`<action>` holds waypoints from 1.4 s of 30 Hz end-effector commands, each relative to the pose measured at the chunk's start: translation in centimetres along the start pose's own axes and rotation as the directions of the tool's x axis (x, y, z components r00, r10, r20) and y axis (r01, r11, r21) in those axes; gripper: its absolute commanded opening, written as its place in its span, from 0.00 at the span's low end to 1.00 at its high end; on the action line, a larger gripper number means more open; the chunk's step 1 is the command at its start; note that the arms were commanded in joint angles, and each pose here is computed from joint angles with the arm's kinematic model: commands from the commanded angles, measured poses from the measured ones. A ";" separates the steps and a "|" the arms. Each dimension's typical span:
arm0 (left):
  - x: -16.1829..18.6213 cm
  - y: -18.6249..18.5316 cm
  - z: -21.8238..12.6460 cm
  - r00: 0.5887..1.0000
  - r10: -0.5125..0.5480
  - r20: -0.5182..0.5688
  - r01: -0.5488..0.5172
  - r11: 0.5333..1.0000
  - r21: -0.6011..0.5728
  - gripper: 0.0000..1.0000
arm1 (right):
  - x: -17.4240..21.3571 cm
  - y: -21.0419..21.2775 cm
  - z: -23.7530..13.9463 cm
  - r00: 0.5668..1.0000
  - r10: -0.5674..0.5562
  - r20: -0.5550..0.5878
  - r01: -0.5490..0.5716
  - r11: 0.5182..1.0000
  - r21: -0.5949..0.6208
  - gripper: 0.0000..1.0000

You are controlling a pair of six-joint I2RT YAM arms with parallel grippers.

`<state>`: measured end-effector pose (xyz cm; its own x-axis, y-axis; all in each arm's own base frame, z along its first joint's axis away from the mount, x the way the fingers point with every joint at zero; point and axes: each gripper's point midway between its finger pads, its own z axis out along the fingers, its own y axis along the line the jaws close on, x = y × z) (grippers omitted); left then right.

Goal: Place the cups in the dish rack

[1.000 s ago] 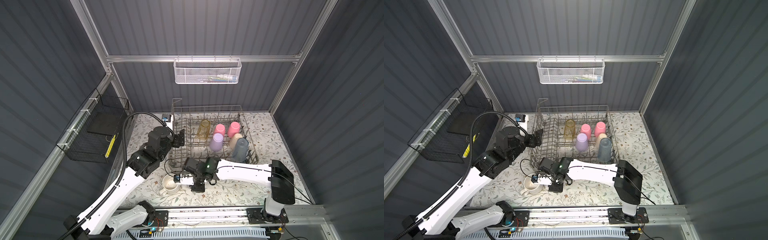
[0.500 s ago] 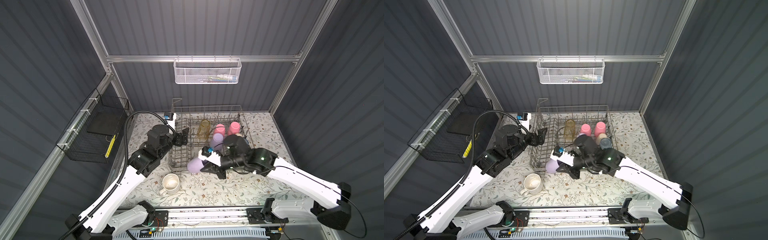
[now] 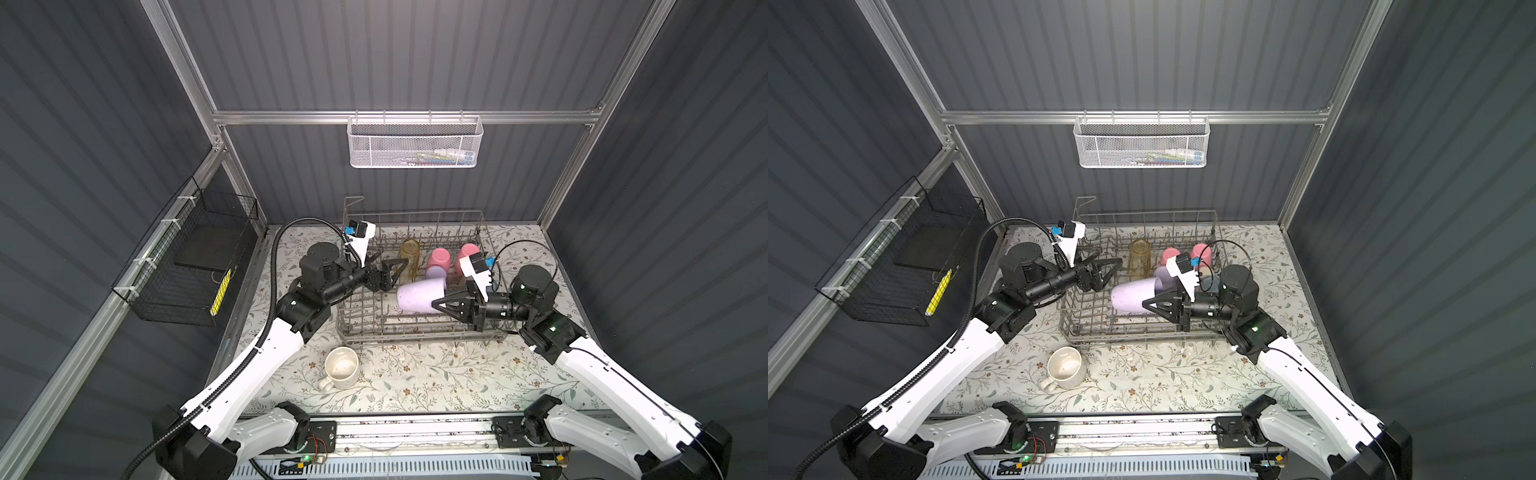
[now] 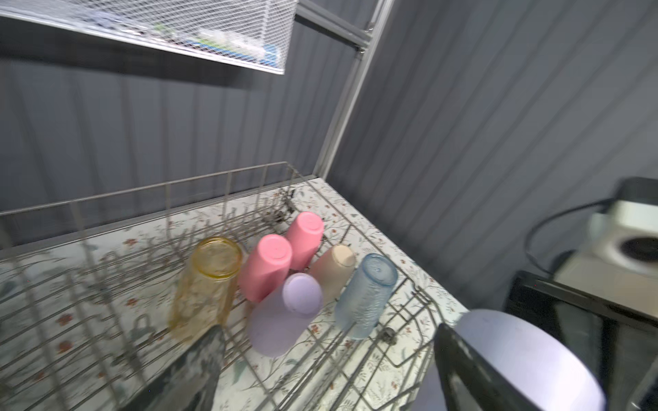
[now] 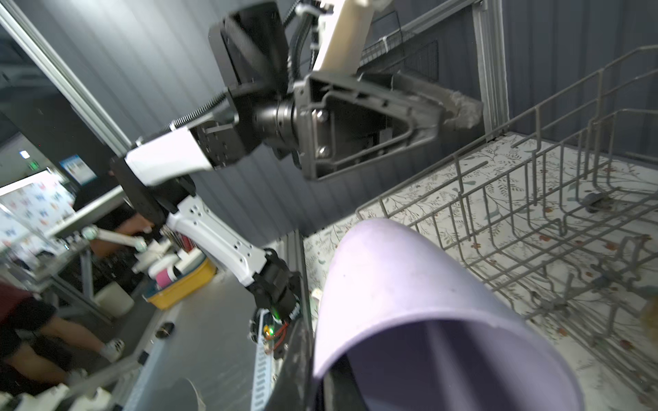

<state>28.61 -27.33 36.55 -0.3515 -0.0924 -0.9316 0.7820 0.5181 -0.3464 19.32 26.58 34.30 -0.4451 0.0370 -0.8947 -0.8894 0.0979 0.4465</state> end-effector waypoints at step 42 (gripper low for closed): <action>2.3 -6.9 0.7 0.994 0.060 -0.089 -0.006 0.854 0.520 0.84 | -4.6 -0.1 -1.0 0.985 0.122 0.118 -0.079 0.945 -0.316 0.05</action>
<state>23.37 -31.81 35.91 -0.3758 0.0153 -0.9266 0.9263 0.0351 -0.3751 21.62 25.60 36.75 -0.5882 0.1390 -0.7966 -0.8037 -0.2100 0.5568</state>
